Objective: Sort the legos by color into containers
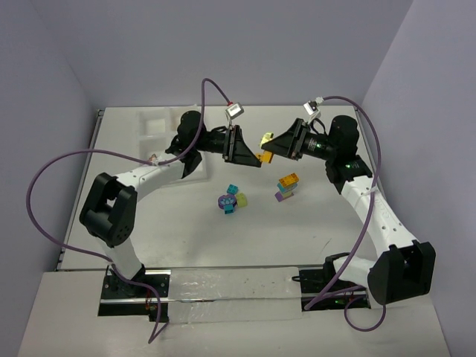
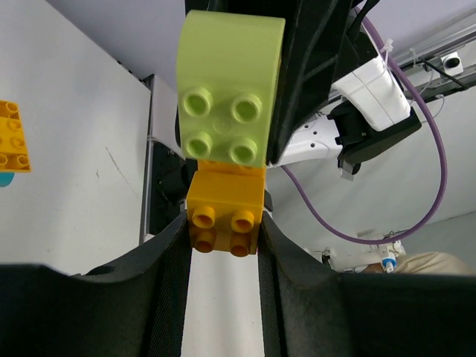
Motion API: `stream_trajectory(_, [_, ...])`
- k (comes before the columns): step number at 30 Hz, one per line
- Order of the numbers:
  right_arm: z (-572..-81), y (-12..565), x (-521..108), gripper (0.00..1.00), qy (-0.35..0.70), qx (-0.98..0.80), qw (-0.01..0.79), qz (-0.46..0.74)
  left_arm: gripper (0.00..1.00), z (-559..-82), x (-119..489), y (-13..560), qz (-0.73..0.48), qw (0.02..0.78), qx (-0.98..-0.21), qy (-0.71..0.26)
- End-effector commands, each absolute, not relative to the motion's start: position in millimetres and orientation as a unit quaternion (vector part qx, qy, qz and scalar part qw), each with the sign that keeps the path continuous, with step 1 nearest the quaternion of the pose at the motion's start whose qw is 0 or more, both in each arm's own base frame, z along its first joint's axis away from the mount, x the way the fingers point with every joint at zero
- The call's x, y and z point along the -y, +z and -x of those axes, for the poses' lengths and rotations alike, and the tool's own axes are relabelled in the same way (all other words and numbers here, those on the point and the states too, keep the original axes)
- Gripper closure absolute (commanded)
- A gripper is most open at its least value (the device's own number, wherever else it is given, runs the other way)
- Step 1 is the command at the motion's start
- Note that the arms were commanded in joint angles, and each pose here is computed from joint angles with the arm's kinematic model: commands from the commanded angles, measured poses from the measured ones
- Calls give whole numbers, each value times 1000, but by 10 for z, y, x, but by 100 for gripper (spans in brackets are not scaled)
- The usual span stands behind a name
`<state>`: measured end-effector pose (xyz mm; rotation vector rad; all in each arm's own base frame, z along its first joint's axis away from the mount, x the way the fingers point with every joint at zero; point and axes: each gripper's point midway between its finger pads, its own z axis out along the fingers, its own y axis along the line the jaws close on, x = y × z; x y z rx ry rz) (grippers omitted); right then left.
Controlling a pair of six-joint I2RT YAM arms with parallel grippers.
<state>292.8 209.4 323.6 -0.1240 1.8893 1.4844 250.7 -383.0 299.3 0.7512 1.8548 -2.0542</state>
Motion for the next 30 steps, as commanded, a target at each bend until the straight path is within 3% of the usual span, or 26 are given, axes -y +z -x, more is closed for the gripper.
stream_trajectory(1, [-2880, 3485, -1946, 100, 572, -712, 403, 63, 100, -2541, 3599, 3193, -265, 189, -640, -696])
stream_trajectory(10, [-2965, 3397, -1808, 100, 539, -728, 422, 49, 100, -3010, 2949, 3153, -212, 265, -699, -630])
stream_trajectory(11, [-2975, 3338, -1785, 100, 527, -738, 420, 41, 100, -3244, 2828, 3163, -191, 301, -713, -604])
stream_trajectory(20, [-3022, 3220, -1688, 100, 478, -766, 428, 30, 100, -4578, 2057, 2659, 18, 369, -854, -367])
stream_trajectory(30, [-3016, 3182, -1706, 100, 473, -772, 424, 31, 100, -5471, 1589, 2135, 100, 407, -889, -185])
